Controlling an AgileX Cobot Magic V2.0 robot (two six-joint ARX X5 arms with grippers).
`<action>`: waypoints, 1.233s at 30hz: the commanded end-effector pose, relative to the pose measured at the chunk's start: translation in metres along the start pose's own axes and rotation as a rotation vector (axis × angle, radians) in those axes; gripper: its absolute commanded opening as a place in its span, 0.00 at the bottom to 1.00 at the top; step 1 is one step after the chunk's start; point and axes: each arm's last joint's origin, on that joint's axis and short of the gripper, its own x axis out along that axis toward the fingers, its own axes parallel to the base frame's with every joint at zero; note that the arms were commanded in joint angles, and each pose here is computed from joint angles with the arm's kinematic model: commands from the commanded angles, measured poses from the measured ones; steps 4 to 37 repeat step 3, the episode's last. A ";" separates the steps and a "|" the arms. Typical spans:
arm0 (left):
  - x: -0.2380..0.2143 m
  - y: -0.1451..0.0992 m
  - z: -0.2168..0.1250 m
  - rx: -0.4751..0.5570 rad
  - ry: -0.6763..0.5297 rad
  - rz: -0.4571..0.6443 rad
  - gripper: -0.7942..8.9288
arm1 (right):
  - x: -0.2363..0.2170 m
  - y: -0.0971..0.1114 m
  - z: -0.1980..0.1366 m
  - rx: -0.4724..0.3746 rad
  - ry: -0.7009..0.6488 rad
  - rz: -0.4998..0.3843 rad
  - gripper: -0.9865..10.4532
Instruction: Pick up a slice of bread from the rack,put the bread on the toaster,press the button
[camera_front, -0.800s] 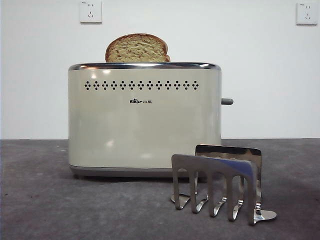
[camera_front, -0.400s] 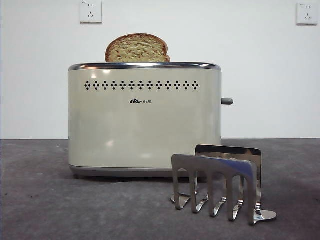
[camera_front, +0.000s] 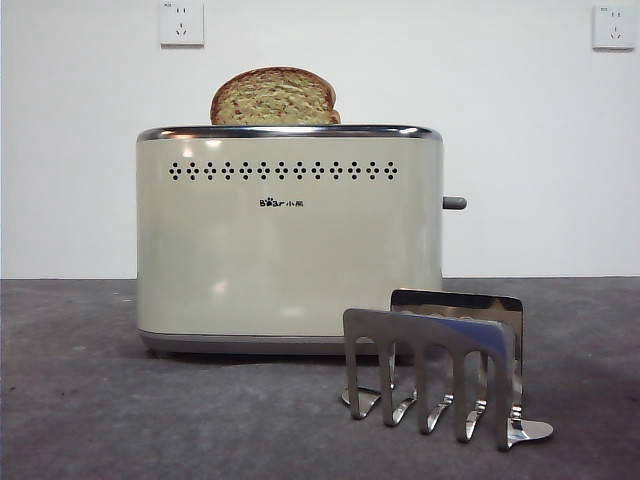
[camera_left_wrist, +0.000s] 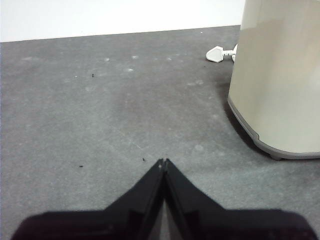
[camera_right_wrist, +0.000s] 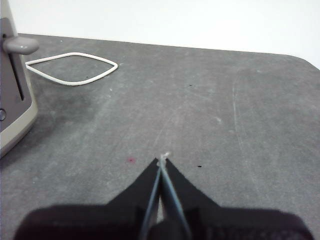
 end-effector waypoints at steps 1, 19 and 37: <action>0.001 0.000 -0.003 -0.007 0.005 0.003 0.08 | 0.001 0.000 -0.003 -0.004 0.003 -0.002 0.09; 0.001 0.000 -0.003 -0.007 0.005 0.003 0.08 | 0.001 0.000 -0.003 -0.004 0.003 -0.003 0.09; 0.001 0.000 -0.003 -0.007 0.005 0.003 0.08 | 0.001 0.000 -0.003 -0.004 0.003 -0.003 0.09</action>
